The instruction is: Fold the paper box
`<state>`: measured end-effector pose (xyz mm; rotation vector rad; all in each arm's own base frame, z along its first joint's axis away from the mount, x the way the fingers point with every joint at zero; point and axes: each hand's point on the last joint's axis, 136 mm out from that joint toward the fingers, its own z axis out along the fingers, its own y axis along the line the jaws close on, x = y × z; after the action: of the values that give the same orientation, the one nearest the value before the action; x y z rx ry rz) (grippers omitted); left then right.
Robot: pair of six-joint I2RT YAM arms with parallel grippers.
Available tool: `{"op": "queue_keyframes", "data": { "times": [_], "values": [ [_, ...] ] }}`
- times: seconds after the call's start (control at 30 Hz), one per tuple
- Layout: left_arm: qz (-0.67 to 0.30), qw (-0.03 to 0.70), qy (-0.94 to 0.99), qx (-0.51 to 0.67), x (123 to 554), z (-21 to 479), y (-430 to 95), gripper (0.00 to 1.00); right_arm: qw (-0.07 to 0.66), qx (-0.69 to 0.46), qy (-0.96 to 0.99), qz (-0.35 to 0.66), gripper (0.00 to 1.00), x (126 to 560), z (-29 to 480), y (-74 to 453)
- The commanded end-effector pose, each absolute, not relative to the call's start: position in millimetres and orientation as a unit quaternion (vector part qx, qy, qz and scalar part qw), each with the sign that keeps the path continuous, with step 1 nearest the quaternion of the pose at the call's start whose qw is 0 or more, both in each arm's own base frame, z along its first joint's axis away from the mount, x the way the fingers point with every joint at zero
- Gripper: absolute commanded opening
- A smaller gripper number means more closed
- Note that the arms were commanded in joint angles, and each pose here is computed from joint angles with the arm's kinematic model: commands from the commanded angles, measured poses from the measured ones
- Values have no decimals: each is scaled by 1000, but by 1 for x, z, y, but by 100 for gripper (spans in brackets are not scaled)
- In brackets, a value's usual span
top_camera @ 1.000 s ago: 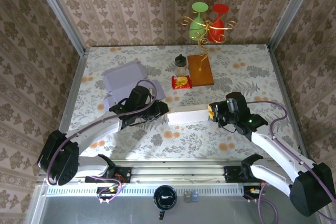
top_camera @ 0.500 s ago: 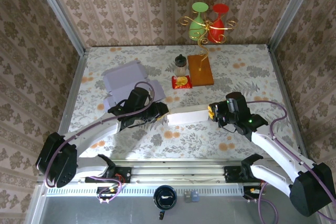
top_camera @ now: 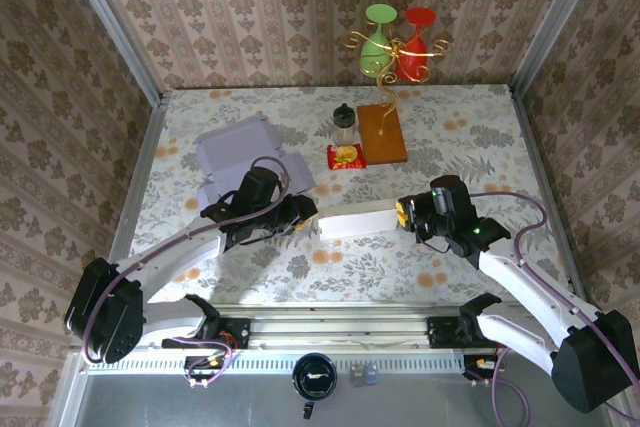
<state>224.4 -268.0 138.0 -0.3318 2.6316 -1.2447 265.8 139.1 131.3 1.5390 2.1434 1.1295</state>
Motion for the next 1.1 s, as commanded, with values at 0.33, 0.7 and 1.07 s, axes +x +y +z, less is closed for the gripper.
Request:
{"op": "queue_keyframes", "data": {
  "times": [0.33,0.7,1.07],
  "values": [
    [-434,122,887,-104,223,164,-270,37,74,567,767,292,23,226,76,124],
    [-428,84,896,-85,214,153,-282,36,75,568,766,291,22,226,76,124],
    [-385,63,916,-95,200,113,-267,23,71,570,767,285,22,222,74,123]
  ]
}}
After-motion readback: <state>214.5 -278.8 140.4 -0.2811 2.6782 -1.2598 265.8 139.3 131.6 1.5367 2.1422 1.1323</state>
